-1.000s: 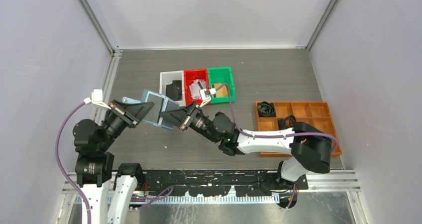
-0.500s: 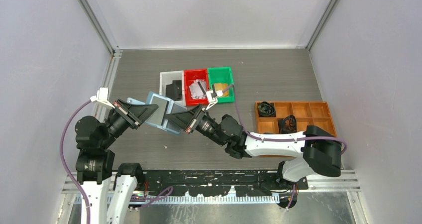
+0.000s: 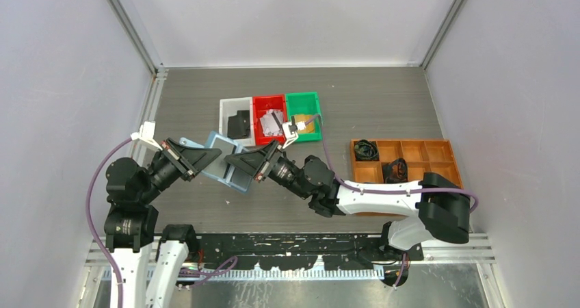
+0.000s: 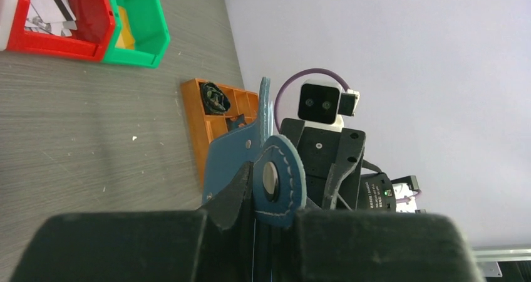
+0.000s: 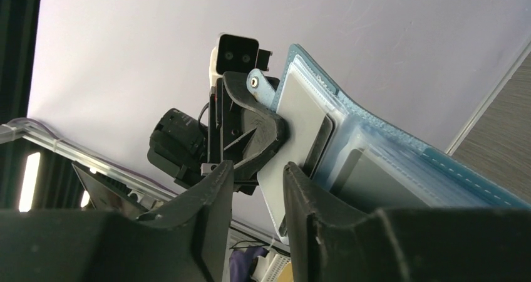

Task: Take the credit cards out of the card holder
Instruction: Remove the credit card from the card holder.

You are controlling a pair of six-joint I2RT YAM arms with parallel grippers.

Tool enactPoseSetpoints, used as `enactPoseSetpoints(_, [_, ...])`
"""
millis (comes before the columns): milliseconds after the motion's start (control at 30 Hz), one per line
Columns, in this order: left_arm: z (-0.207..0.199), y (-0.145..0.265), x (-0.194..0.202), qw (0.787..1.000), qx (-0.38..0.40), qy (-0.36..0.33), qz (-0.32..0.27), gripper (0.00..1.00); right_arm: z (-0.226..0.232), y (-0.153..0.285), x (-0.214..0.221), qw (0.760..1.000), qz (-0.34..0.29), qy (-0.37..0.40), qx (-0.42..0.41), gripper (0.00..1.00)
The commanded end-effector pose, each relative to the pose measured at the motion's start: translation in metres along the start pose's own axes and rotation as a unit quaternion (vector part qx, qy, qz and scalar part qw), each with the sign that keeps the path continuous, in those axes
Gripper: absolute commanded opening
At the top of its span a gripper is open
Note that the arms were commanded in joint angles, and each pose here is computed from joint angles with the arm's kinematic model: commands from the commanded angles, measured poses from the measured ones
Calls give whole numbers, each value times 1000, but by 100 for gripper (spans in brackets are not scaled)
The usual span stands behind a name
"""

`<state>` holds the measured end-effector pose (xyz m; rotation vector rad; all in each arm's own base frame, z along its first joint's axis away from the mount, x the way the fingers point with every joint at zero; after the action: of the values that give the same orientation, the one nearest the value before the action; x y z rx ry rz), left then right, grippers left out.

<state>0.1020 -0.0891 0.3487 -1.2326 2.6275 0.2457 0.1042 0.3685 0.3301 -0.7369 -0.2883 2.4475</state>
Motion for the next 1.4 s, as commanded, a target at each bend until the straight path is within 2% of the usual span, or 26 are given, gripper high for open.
enactPoseSetpoints(0, [-22, 7, 1, 998, 46, -41, -1, 0, 20, -4, -10, 1000, -4, -14, -26, 45])
enactPoseSetpoints(133, [-24, 6, -5, 997, 39, -70, -22, 0, 21, 3, -12, 1000, 13, 17, -5, 52])
enactPoseSetpoints(267, [-17, 1, -13, 995, -9, -98, -25, 0, 22, 14, -19, 997, 26, 58, 31, 61])
enactPoseSetpoints(400, [-7, -4, -18, 991, -65, -114, 4, 0, 20, 20, -26, 994, 39, 75, 63, 70])
enactPoseSetpoints(567, [3, -6, -20, 984, -118, -129, 48, 0, 17, 12, -29, 993, 60, 61, 81, 74])
enactPoseSetpoints(767, [8, -13, -19, 979, -116, -120, 119, 0, 6, -8, -18, 984, 134, 42, 110, 80])
enactPoseSetpoints(1033, [10, -14, -21, 980, -118, -128, 99, 0, 16, -12, -18, 981, 162, 5, 105, 79])
enactPoseSetpoints(1367, [-1, -4, -17, 981, -119, -128, 78, 0, 20, -2, -19, 976, 186, 27, 112, 80])
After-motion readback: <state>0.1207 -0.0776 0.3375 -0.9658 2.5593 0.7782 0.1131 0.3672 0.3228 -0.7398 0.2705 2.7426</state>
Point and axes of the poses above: each gripper's point midway between its finger pads, its own y axis back along the fingers, its own z axis along the line the jaws close on, x = y × z, the point moved 8 cm from there along y, back along the fingers, and after that the axes turned 10 degrees about y, right-handed, at the moved point
